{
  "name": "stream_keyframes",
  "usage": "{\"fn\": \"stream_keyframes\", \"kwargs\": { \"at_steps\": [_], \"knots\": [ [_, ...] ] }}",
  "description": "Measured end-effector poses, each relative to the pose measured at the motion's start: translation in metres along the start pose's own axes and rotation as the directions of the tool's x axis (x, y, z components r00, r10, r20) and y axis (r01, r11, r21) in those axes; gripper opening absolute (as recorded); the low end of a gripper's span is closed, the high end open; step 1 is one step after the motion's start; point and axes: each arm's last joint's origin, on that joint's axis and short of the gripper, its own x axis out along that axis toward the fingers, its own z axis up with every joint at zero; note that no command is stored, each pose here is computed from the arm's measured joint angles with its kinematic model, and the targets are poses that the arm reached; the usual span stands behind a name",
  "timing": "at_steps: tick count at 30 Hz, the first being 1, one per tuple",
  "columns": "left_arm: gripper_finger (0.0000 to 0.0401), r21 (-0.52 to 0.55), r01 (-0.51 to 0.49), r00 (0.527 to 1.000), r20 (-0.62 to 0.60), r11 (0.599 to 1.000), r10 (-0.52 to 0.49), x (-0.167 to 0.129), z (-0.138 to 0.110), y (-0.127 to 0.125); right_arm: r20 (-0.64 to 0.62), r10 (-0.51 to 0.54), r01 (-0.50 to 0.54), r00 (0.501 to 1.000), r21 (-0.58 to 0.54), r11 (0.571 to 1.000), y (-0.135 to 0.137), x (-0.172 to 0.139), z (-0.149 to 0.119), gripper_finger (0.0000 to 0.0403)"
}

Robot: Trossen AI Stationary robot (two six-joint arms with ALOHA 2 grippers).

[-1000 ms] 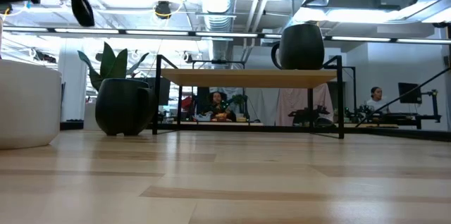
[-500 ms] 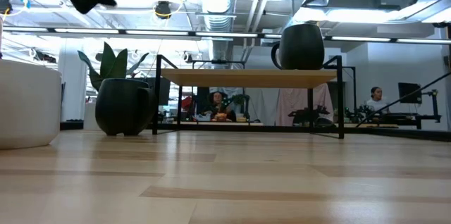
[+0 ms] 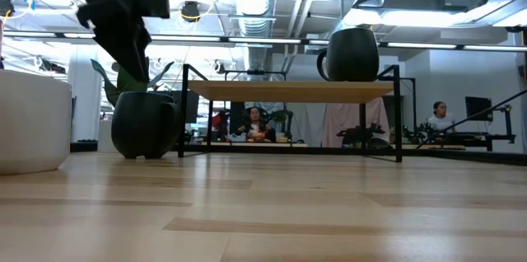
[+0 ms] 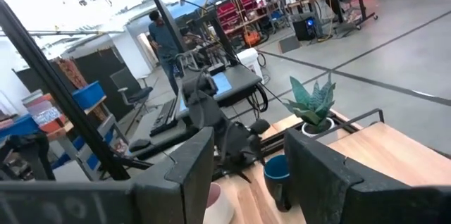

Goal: Place coffee mugs
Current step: Put the black-blue interior mug on the shelf

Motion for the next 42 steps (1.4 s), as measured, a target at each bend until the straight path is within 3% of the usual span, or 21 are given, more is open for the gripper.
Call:
{"fn": "stream_keyframes", "kwargs": {
  "at_steps": [5, 12, 21, 25, 31, 36, 42],
  "knots": [
    [0.0226, 0.011, -0.052, 0.999, -0.008, 0.999, 0.052, 0.005, 0.002, 0.011, -0.006, -0.001, 0.001, 1.000, -0.023, 1.000, 0.000, 0.001, -0.001, 0.0198],
    [0.0226, 0.029, 0.046, 0.993, -0.113, 0.999, -0.042, 0.022, -0.009, 0.013, -0.007, -0.002, 0.001, 1.000, -0.027, 1.000, 0.000, 0.001, -0.001, 0.0198],
    [0.0220, 0.085, 0.048, 0.978, -0.206, 0.995, -0.030, 0.047, -0.015, 0.008, -0.006, -0.001, 0.001, 1.000, -0.026, 1.000, 0.000, 0.001, -0.001, 0.0198],
    [0.0169, 0.086, 0.050, 0.974, -0.224, 0.995, -0.030, 0.050, -0.015, 0.007, -0.006, -0.001, 0.001, 1.000, -0.043, 0.999, 0.000, 0.001, -0.001, 0.0198],
    [0.0018, 0.041, 0.105, 0.973, -0.212, 0.994, -0.094, 0.040, -0.007, 0.007, -0.002, 0.000, -0.001, 1.000, -0.048, 0.999, 0.000, 0.001, 0.000, 0.0198],
    [0.0007, 0.020, 0.178, 0.971, -0.165, 0.984, -0.173, 0.018, 0.009, 0.006, -0.002, 0.000, 0.000, 1.000, -0.049, 0.999, 0.000, 0.001, 0.000, 0.0198],
    [0.0004, 0.042, 0.280, 0.950, -0.152, 0.959, -0.271, -0.029, 0.031, -0.005, -0.002, 0.000, -0.001, 1.000, -0.049, 0.999, 0.000, 0.001, 0.000, 0.0198]
  ]
}}
